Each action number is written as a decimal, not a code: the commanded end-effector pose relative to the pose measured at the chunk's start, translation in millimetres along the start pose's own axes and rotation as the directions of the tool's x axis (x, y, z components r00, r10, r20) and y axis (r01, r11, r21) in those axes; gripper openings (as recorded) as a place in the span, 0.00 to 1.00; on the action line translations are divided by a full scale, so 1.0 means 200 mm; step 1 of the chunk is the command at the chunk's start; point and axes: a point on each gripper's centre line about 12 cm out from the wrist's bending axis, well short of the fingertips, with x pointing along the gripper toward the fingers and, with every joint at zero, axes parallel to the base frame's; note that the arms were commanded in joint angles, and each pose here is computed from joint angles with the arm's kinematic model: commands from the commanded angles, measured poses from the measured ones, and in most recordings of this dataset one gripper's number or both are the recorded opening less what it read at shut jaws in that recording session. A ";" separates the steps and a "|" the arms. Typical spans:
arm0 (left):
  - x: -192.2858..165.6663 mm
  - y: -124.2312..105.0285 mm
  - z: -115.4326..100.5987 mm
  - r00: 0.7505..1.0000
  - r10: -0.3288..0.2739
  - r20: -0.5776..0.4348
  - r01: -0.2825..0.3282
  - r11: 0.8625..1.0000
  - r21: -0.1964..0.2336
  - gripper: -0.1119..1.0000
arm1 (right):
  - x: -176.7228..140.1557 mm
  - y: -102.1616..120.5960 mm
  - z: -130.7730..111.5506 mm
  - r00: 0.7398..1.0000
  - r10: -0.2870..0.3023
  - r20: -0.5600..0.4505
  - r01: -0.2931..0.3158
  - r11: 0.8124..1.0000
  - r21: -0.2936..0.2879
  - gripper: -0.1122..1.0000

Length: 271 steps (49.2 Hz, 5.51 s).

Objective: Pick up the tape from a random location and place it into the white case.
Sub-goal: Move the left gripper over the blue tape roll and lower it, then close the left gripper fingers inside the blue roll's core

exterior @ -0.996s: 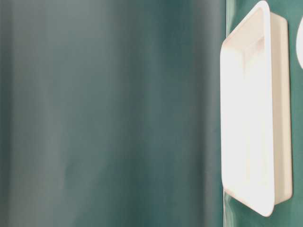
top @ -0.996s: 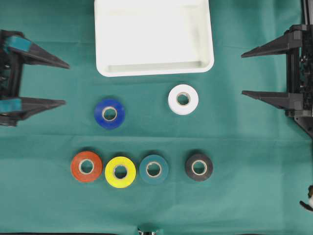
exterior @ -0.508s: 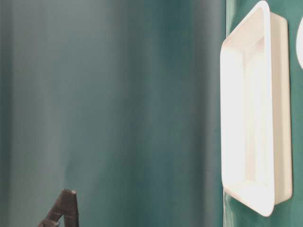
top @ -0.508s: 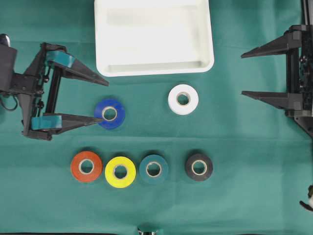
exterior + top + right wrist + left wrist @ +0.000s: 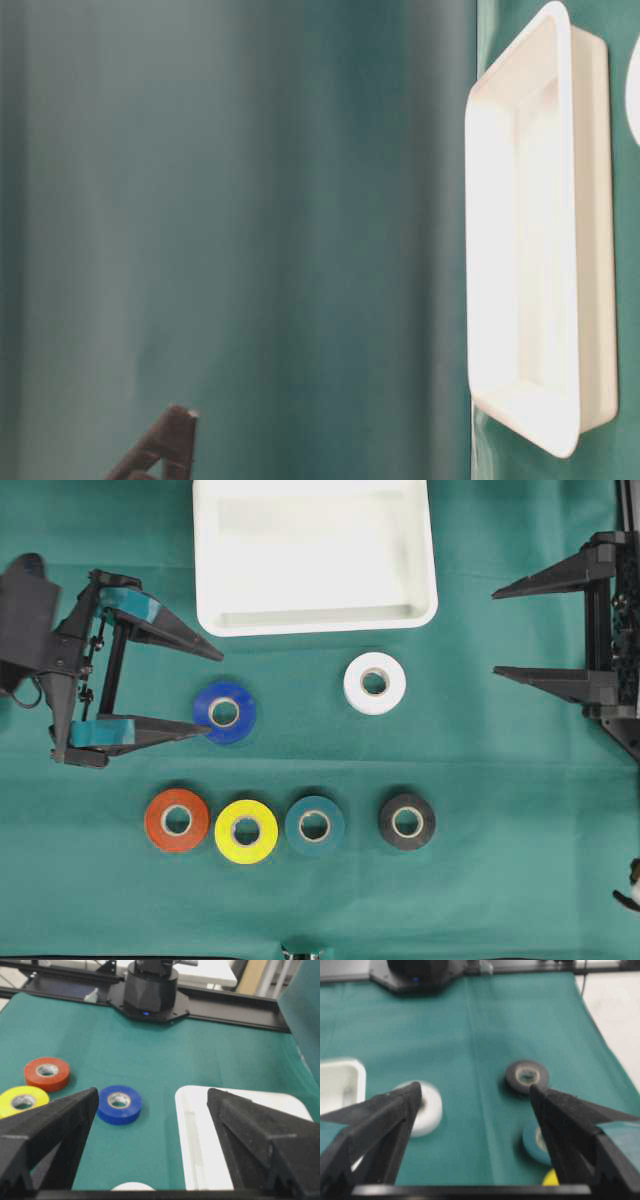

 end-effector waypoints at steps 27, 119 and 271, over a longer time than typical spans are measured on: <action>0.17 -0.01 0.11 0.814 0.003 -0.581 -0.024 0.999 -0.029 0.99 | 0.01 0.00 0.06 1.000 -0.002 -0.002 0.002 1.000 0.002 0.91; 0.38 0.00 -0.49 0.633 0.011 -0.774 -0.063 0.997 -0.037 0.99 | 0.06 0.00 0.00 0.998 -0.001 -0.060 0.001 1.000 0.001 0.92; 0.42 0.00 -0.53 0.667 0.010 -0.745 -0.059 0.997 -0.040 0.31 | 0.08 0.00 -0.04 0.994 -0.003 -0.106 0.004 1.000 0.000 0.91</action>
